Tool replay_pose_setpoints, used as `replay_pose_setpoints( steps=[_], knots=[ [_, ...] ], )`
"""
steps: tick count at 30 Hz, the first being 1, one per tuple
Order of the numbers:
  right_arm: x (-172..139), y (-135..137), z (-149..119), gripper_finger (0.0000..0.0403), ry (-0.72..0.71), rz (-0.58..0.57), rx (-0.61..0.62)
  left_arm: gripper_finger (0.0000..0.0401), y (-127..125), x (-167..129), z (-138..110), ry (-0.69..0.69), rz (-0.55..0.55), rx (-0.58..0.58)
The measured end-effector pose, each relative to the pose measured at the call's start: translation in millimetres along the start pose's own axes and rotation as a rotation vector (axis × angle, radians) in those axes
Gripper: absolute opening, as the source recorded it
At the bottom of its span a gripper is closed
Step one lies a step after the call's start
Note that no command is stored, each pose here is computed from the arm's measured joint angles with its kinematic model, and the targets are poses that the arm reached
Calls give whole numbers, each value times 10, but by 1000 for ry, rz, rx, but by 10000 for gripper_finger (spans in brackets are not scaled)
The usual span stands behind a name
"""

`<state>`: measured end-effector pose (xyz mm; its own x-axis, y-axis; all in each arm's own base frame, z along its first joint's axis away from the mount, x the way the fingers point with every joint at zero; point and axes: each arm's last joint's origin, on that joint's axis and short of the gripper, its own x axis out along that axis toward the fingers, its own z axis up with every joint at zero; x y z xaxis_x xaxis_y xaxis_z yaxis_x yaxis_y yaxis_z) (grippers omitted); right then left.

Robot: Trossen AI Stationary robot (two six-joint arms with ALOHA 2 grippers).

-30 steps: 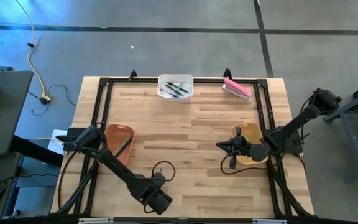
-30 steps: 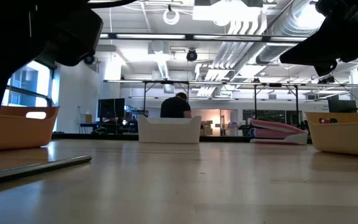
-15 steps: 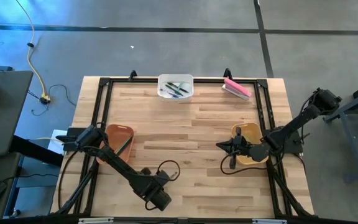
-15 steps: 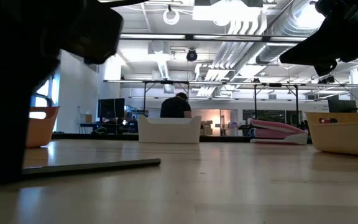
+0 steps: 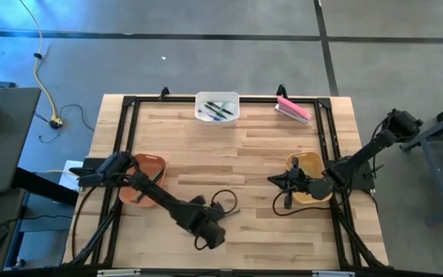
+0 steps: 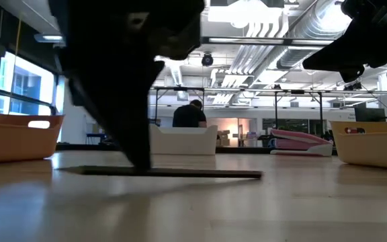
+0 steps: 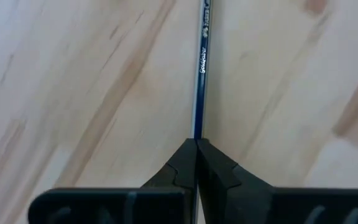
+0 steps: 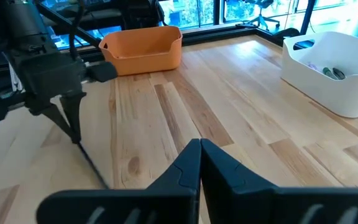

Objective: Sort crayons/erasers/pens/pencils in bins
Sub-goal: Put the blue pencil into the orange bin

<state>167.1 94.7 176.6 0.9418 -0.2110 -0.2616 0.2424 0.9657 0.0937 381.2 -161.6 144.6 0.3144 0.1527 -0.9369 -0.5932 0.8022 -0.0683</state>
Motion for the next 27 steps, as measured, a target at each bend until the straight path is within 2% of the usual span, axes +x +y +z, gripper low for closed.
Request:
replay_pose_setpoints(
  steps=[9,14,18,22,27],
  knots=[
    [0,0,-1,0,2,2,5,1,-10,54,267,-126,-79,127],
    [11,15,-19,0,34,58,28,1,-42,176,337,-175,-106,200],
    [40,31,-67,0,56,62,17,0,-61,271,360,-216,-96,267],
    [92,72,-135,3,100,75,33,0,-60,308,362,-268,-36,324],
    [213,221,-158,37,196,187,8,0,-150,183,257,-323,-15,403]
  ],
)
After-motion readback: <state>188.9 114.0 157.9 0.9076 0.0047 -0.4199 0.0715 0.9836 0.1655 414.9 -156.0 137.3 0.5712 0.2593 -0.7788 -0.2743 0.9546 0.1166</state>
